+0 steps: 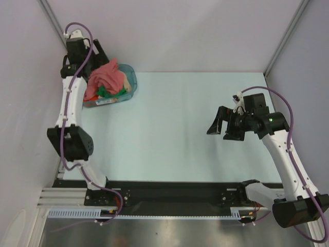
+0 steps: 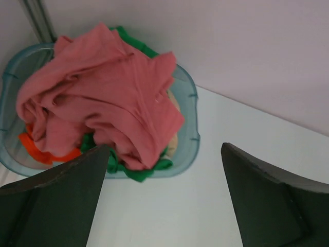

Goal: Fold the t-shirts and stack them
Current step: Grab the tshirt from the pile, then move the tshirt to the center of the board

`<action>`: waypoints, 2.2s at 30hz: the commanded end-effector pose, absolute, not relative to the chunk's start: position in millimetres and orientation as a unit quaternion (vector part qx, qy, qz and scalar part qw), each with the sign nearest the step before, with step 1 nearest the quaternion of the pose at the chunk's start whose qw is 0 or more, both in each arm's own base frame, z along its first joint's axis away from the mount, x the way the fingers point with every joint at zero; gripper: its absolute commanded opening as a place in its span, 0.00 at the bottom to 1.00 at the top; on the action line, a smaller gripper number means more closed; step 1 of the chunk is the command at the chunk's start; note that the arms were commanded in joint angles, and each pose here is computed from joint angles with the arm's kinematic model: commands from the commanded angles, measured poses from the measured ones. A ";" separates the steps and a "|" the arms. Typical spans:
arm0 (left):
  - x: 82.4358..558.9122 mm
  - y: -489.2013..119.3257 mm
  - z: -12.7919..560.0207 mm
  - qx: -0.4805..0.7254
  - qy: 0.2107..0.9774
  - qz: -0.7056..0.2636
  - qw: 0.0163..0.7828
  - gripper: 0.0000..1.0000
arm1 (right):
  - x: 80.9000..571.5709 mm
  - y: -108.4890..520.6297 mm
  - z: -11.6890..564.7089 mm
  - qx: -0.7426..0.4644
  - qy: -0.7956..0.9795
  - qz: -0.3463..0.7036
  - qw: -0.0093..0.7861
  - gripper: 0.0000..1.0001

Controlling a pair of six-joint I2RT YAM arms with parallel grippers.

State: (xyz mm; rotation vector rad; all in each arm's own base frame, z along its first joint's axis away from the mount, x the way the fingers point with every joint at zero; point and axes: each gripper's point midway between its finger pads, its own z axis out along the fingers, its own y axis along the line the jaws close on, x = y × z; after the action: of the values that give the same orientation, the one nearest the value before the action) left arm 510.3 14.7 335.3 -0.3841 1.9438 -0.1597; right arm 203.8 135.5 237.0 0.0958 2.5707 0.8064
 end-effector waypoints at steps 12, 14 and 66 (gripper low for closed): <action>576.6 81.8 237.1 -0.324 0.830 -0.049 0.451 0.68 | 258.7 142.0 243.8 0.059 0.923 0.297 0.237 1.00; 579.0 81.8 224.9 -0.339 0.831 -0.057 0.438 0.64 | 261.2 141.0 241.9 0.063 0.923 0.297 0.235 1.00; 344.7 -168.4 651.0 -0.016 0.510 -0.530 0.677 0.00 | 268.7 118.9 267.1 0.149 0.900 0.291 0.287 1.00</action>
State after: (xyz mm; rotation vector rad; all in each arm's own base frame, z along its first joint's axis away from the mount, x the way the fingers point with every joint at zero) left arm 339.1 -154.3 697.5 -0.0376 1.0085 -1.2136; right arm 272.8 121.8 236.2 0.3663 2.5083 0.7458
